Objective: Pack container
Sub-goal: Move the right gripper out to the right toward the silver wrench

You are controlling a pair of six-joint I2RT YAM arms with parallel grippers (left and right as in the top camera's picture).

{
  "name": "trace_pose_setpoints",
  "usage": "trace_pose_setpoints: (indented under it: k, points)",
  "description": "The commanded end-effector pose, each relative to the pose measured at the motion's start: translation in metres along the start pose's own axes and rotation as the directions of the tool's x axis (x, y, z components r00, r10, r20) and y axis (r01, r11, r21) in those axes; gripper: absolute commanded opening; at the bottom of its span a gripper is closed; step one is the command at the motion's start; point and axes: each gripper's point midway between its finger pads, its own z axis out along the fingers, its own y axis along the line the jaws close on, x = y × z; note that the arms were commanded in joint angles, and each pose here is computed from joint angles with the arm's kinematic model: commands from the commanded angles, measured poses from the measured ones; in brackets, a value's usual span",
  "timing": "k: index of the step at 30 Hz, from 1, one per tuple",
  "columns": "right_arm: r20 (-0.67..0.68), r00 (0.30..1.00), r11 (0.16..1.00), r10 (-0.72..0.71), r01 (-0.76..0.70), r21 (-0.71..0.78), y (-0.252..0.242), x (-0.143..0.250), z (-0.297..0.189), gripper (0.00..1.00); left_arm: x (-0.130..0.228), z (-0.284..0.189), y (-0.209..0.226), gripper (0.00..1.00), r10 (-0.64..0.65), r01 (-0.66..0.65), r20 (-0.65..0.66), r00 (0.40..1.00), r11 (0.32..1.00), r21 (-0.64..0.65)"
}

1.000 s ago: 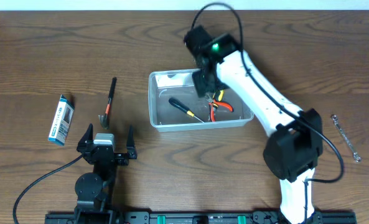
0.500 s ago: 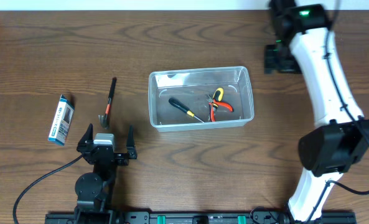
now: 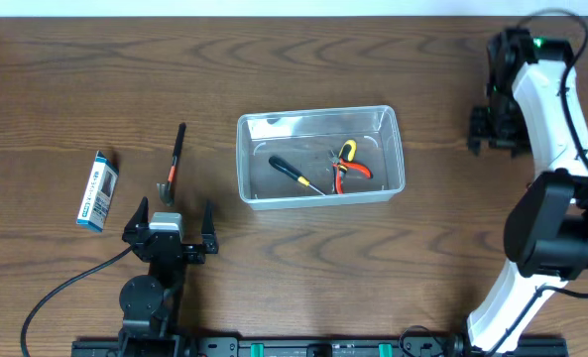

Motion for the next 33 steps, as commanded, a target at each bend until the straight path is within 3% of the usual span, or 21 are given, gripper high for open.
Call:
trace_pose_setpoints:
  k: [1, 14, 18, 22, 33]
  points:
    - [-0.070, 0.997, 1.000, 0.017, -0.016, 0.022, -0.018, 0.016, 0.026, 0.64, 0.017, 0.001, 0.003, 0.98, -0.001, 0.001, -0.051, 0.999, 1.000, -0.014]
    - [-0.240, 0.951, 0.980, 0.196, -0.195, 0.025, -0.071, 0.065, 0.098, 0.64, 0.017, 0.001, 0.003, 0.98, -0.001, 0.001, -0.051, 0.999, 1.000, -0.014]
    - [-0.240, 0.941, 0.971, 0.238, -0.227, 0.072, -0.094, 0.070, 0.106, 0.71, 0.017, 0.001, 0.003, 0.98, -0.001, 0.001, -0.051, 0.999, 1.000, -0.015]
    - [-0.229, 0.959, 0.986, 0.165, -0.158, 0.048, -0.102, 0.067, 0.110, 0.74, 0.017, 0.001, 0.003, 0.98, -0.001, 0.001, -0.051, 0.999, 1.000, -0.014]
    - [-0.140, 0.985, 0.995, -0.098, 0.100, 0.006, -0.106, 0.044, 0.115, 0.69, 0.017, 0.001, 0.003, 0.98, -0.001, 0.001, -0.051, 0.999, 1.000, -0.014]
